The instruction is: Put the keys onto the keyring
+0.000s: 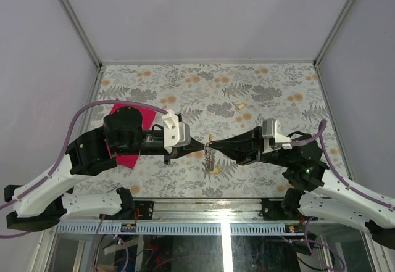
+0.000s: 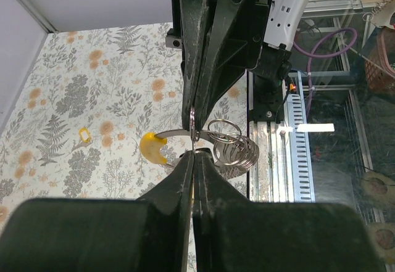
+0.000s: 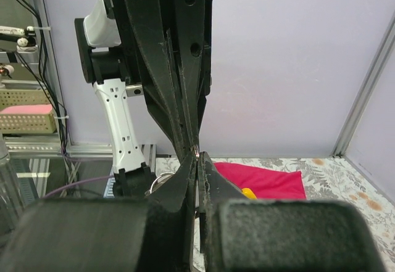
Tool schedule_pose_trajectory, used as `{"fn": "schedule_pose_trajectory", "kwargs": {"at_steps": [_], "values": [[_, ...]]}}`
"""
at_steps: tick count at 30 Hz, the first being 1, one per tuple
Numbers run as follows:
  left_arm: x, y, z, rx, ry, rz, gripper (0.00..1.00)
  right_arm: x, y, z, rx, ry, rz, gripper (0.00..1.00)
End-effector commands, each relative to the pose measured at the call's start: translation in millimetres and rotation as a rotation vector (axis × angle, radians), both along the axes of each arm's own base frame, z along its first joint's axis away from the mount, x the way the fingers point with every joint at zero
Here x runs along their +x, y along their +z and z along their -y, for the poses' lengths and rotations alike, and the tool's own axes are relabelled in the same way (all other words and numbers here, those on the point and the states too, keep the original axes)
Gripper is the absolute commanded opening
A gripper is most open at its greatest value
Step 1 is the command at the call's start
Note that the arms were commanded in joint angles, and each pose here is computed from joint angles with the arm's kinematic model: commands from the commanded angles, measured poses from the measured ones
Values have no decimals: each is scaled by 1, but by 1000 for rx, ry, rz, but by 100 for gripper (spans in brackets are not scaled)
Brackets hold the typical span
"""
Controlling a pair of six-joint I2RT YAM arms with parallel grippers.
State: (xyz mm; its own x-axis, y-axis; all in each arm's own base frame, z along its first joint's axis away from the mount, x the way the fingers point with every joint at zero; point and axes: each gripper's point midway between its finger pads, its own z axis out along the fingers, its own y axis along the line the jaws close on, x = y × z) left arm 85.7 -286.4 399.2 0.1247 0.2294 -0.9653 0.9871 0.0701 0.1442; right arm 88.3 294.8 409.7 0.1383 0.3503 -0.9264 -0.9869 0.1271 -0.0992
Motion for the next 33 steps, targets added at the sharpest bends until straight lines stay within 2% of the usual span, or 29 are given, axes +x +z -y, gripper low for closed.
{"fn": "schedule_pose_trajectory", "kwargs": {"at_steps": [1,10,15,22,28,33], "values": [[-6,6,3,-38,-25,-9,0,-5,57,25,215,-33,61,0],[-7,3,10,-49,-42,-26,0,-4,65,28,275,-32,30,0],[-5,10,12,-87,-33,-22,5,0,59,25,277,-41,13,0],[0,32,0,-205,32,26,18,-1,58,30,260,-60,41,0],[-3,47,-5,-301,37,34,22,-3,56,31,252,-57,62,0],[-8,48,2,-313,-7,28,24,-6,58,33,270,-51,83,0]]}}
